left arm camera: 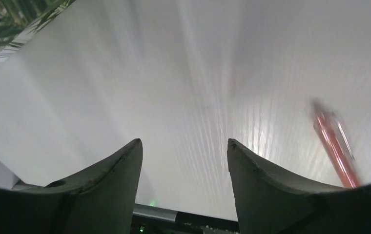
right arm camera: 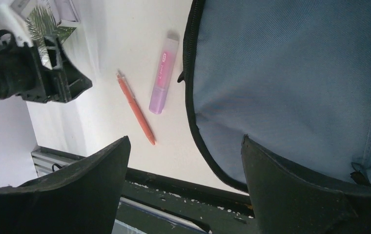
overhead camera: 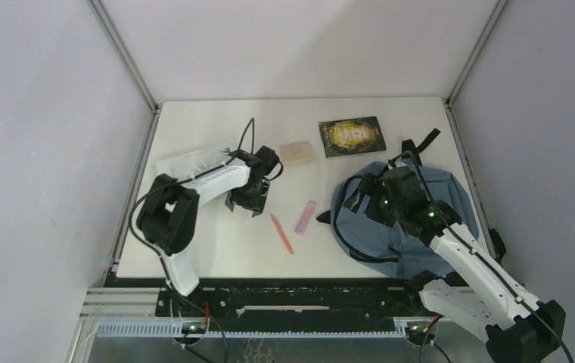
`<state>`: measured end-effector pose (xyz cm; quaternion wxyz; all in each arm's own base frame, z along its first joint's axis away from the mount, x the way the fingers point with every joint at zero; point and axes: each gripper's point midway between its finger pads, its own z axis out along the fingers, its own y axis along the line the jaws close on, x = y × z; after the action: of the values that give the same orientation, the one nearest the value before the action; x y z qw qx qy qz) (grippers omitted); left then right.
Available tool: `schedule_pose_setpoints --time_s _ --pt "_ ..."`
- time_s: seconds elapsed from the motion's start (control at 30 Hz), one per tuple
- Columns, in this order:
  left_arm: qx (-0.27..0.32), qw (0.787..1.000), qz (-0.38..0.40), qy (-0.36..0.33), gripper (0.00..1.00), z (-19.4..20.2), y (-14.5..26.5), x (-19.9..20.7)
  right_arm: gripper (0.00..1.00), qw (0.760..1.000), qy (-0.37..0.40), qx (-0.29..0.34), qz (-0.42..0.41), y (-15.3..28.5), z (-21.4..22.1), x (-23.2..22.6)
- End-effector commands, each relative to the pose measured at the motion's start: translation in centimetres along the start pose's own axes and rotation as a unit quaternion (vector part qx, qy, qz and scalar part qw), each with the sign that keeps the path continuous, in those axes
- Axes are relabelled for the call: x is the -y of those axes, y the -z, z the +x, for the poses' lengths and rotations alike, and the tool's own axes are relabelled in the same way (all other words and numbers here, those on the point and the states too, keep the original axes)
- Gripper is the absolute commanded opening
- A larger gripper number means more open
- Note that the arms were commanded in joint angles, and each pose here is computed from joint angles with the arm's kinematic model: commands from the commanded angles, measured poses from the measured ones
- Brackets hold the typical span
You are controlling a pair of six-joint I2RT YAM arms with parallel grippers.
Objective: Pack the student bag
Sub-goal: Adjust the book at the center of the board.
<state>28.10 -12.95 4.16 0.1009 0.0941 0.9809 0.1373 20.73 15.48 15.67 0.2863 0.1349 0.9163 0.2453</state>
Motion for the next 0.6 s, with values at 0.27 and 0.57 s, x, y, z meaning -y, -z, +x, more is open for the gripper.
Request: schedule_pose_setpoints --time_s 0.27,0.57 --pt "0.171 0.952 0.076 0.241 0.81 -20.6 6.9 -9.2 0.9 0.999 0.009 0.016 -0.028 0.9 -0.3 -1.3" --pt "0.177 0.883 0.169 0.4 0.88 -29.0 -0.1 -12.7 0.9 1.0 -0.001 0.029 0.001 3.2 1.4 1.1"
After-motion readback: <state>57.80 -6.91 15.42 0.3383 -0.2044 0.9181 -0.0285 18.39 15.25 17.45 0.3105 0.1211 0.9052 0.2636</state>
